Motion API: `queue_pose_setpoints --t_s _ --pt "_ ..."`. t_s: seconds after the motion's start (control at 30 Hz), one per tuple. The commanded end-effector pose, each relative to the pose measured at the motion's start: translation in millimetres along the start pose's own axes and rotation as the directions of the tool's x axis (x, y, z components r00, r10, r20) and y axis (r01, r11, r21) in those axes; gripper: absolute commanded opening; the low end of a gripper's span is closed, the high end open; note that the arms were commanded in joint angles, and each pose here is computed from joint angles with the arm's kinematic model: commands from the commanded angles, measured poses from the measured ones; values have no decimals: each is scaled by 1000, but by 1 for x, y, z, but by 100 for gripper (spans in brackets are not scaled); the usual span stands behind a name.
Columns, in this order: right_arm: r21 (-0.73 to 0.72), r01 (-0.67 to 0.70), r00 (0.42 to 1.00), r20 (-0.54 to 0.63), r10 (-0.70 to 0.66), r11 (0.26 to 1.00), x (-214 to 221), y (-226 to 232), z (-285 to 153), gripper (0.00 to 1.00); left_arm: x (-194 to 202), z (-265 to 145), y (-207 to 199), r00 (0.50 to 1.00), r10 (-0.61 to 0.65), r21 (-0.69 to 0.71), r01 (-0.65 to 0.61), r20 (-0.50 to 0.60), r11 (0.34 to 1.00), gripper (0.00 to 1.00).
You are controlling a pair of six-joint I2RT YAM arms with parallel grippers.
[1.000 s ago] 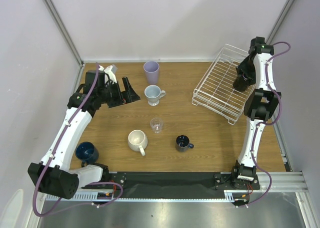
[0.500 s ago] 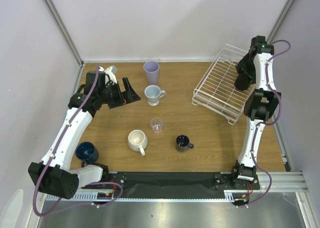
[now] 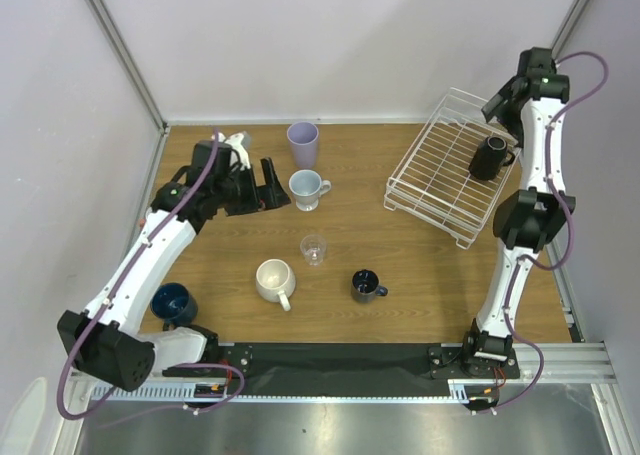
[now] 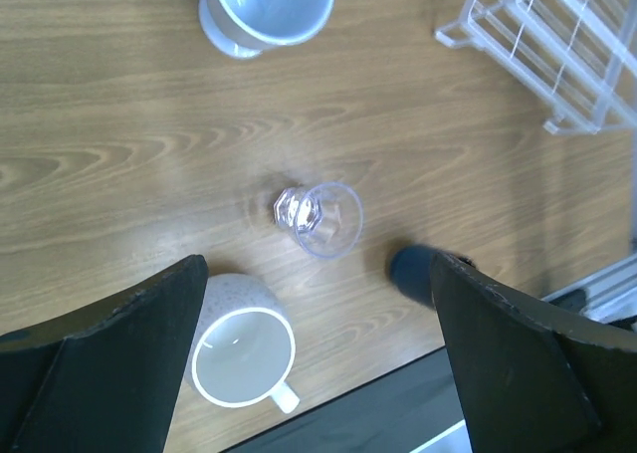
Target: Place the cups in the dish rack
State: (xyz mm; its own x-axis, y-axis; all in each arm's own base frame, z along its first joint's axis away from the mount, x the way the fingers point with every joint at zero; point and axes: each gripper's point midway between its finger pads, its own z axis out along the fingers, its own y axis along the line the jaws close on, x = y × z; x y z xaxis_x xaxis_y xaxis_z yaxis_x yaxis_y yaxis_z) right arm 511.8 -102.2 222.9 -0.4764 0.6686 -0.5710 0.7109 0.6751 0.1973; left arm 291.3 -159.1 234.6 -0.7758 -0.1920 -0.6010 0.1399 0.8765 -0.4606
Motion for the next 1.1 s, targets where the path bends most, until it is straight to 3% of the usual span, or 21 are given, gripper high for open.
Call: queue_pose_setpoints --t_s 0.0,0.2,0.37,0.47,0.5,0.57,0.63,0.73,0.87,1.07 --pt "-51 59 992 117 -53 997 -23 -2 -73 100 -3 -2 0 997 81 -67 -80 10 995 99" --pt "-80 169 983 86 -162 982 19 -6 -123 93 5 9 -10 995 81 -92 -87 -60 992 92" --pt "-235 278 960 90 -264 932 83 4 -180 89 18 22 -19 985 48 -102 -65 -166 993 81" --pt "-358 259 960 -11 -281 897 135 0 -189 85 33 24 -51 978 78 -58 -91 -193 994 78" --pt "-416 242 963 -6 -269 876 144 -6 -211 84 39 25 -59 974 85 -54 -98 -211 994 77" --pt "-498 212 939 -135 -316 841 191 -15 -217 83 58 29 -79 962 108 -52 -125 -251 991 78" --pt "-535 180 934 -171 -314 826 222 -34 -231 82 75 37 -79 959 80 -138 -121 -271 983 80" --pt "-565 160 940 -165 -300 809 242 -60 -248 81 97 48 -78 952 15 -197 -78 -306 977 80" --pt "-574 207 924 -152 -352 792 254 -84 -258 80 127 71 -81 916 37 -225 -137 -400 965 78" --pt "-586 245 889 -182 -421 772 268 -100 -264 81 148 97 -107 883 100 -173 -199 -459 965 73"
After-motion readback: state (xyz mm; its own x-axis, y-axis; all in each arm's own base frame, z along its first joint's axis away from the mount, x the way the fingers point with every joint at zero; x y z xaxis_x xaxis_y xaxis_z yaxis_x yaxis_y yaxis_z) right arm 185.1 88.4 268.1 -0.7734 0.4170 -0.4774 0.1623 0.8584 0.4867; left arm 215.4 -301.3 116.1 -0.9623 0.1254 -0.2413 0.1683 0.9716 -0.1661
